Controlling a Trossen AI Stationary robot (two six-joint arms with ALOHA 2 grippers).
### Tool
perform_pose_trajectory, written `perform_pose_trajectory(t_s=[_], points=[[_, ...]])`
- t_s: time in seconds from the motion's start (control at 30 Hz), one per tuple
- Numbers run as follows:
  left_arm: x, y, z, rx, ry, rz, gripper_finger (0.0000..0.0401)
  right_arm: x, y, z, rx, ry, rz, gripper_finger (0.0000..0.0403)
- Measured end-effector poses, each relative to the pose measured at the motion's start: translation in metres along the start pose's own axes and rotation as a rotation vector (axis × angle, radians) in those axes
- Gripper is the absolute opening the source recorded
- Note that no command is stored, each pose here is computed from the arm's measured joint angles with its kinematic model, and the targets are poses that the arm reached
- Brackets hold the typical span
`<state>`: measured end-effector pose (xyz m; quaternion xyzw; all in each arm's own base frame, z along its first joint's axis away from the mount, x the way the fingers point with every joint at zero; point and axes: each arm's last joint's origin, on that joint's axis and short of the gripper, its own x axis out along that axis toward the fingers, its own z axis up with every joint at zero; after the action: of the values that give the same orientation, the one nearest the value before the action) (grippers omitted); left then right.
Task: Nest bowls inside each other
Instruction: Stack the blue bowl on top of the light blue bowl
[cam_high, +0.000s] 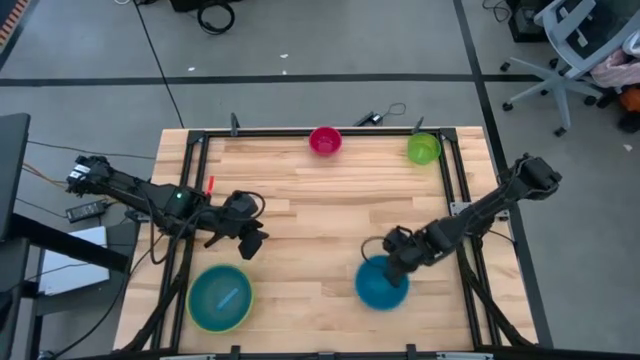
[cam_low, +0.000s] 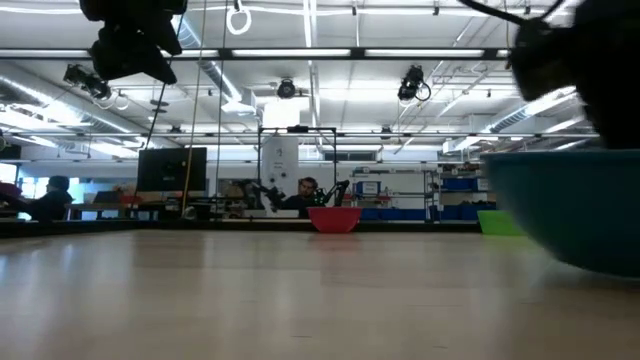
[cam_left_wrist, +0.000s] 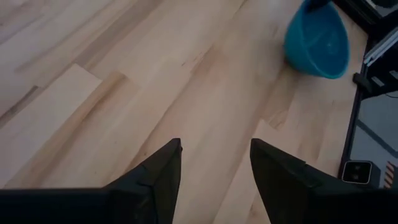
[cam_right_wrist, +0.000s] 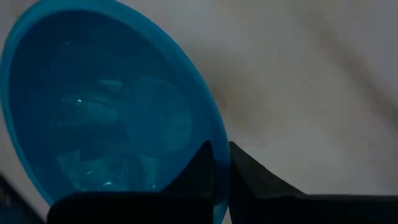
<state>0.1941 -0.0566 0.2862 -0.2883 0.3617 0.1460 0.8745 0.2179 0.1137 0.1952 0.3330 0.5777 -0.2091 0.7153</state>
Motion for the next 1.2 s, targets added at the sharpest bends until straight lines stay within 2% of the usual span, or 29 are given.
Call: perform_pose_trajectory(t_s=[0.17,0.3,0.47,0.7,0.83,1.0,1.1,1.2], points=[[0.001,0.001,0.001,0.005,-0.04,0.037,0.0185,-0.019,0.007,0.037,0.076,-0.187,0.023,0.0023],[0.002,0.002,0.007,0.077,-0.095,0.063,0.0185,-0.037,0.012,0.068,0.101,-0.345,0.014,0.0023],[0.008,0.004,0.023,0.092,-0.191,0.062,0.0185,-0.046,0.023,0.106,0.128,-0.536,-0.073,0.0023],[0.026,0.011,0.042,0.087,-0.279,0.153,0.0185,-0.046,0.053,0.152,0.05,-0.709,-0.221,0.0023],[0.032,0.016,0.047,0.072,-0.285,0.183,0.0185,-0.046,0.067,0.17,0.021,-0.791,-0.298,0.0023],[0.033,0.02,0.051,0.056,-0.294,0.198,0.0185,-0.044,0.076,0.187,-0.023,-0.827,-0.362,0.0023],[0.033,0.022,0.052,0.052,-0.295,0.206,0.0185,-0.042,0.075,0.196,-0.018,-0.833,-0.381,0.0024],[0.033,0.026,0.053,0.04,-0.302,0.241,0.0185,-0.045,0.076,0.201,-0.067,-0.846,-0.387,0.0024]])
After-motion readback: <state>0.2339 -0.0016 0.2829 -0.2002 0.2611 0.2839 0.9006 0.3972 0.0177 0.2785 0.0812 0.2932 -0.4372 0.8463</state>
